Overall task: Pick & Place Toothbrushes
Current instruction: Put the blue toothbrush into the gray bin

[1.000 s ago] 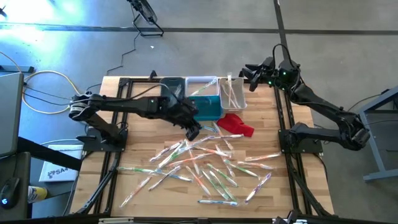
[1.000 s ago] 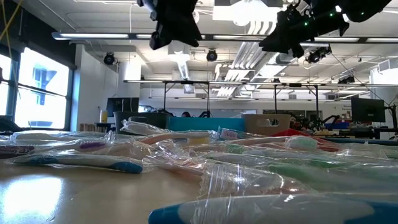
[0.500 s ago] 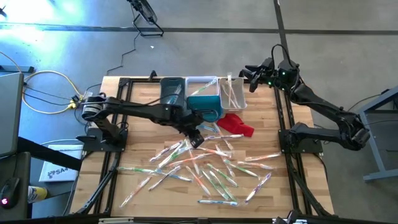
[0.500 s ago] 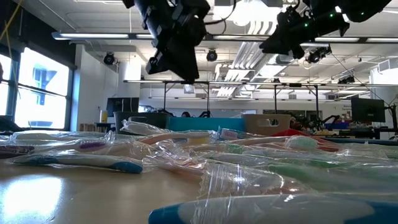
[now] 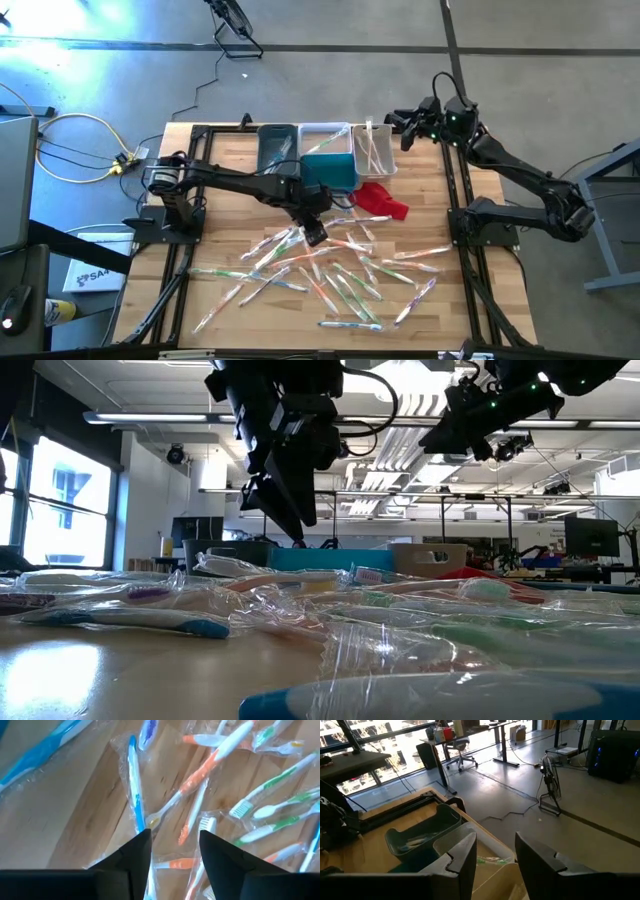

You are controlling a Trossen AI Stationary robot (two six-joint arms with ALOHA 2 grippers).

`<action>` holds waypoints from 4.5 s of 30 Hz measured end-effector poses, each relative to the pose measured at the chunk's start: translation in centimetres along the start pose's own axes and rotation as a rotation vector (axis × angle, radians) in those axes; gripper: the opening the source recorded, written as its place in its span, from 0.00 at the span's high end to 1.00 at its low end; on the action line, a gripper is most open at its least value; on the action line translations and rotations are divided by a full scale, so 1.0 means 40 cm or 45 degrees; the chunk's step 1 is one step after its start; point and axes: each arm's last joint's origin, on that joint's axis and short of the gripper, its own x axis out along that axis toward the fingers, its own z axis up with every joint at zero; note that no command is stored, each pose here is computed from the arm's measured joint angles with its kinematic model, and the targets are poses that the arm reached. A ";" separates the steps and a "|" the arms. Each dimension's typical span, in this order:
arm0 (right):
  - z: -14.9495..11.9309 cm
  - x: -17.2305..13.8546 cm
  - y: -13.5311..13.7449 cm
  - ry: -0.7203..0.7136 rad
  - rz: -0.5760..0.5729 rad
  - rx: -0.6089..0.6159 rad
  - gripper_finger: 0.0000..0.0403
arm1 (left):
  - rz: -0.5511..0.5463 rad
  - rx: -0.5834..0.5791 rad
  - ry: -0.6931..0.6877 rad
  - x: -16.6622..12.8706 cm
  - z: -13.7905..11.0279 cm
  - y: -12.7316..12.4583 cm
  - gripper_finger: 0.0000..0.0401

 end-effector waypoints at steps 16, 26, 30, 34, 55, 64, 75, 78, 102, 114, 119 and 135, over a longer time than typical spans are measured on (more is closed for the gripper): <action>-0.012 0.000 -0.001 0.061 -0.008 0.008 0.68 | 0.081 -0.035 0.016 0.042 0.000 0.013 0.59; -0.015 0.000 -0.001 0.079 -0.009 0.012 0.68 | 0.103 -0.082 0.052 0.097 -0.004 0.024 0.62; -0.018 -0.001 -0.002 0.090 -0.011 0.014 0.68 | 0.104 -0.085 0.050 0.103 -0.002 0.024 0.62; -0.020 -0.001 -0.002 0.105 -0.011 -0.011 0.68 | 0.124 -0.112 0.070 0.109 -0.007 0.029 0.62; -0.023 -0.001 -0.002 0.118 -0.011 -0.041 0.68 | 0.088 -0.185 0.070 0.156 -0.004 0.032 0.62; -0.023 -0.001 -0.002 0.121 -0.011 -0.043 0.68 | 0.048 -0.183 0.071 0.156 -0.001 0.029 0.62; -0.024 -0.001 -0.002 0.125 -0.011 -0.042 0.68 | 0.050 -0.184 0.074 0.156 -0.002 0.029 0.62; -0.024 -0.001 -0.002 0.125 -0.011 -0.042 0.68 | 0.051 -0.184 0.074 0.156 -0.002 0.029 0.62; -0.024 -0.001 -0.002 0.124 -0.012 -0.043 0.68 | 0.052 -0.181 0.076 0.156 -0.002 0.029 0.68; -0.024 -0.001 -0.002 0.125 -0.012 -0.042 0.68 | 0.051 -0.212 0.074 0.156 -0.002 0.029 0.92; -0.024 -0.001 -0.002 0.125 -0.012 -0.042 0.68 | 0.049 -0.222 0.075 0.156 -0.002 0.029 0.94; -0.025 -0.001 -0.002 0.126 -0.011 -0.042 0.68 | -0.150 -0.287 0.125 0.151 0.014 0.021 0.95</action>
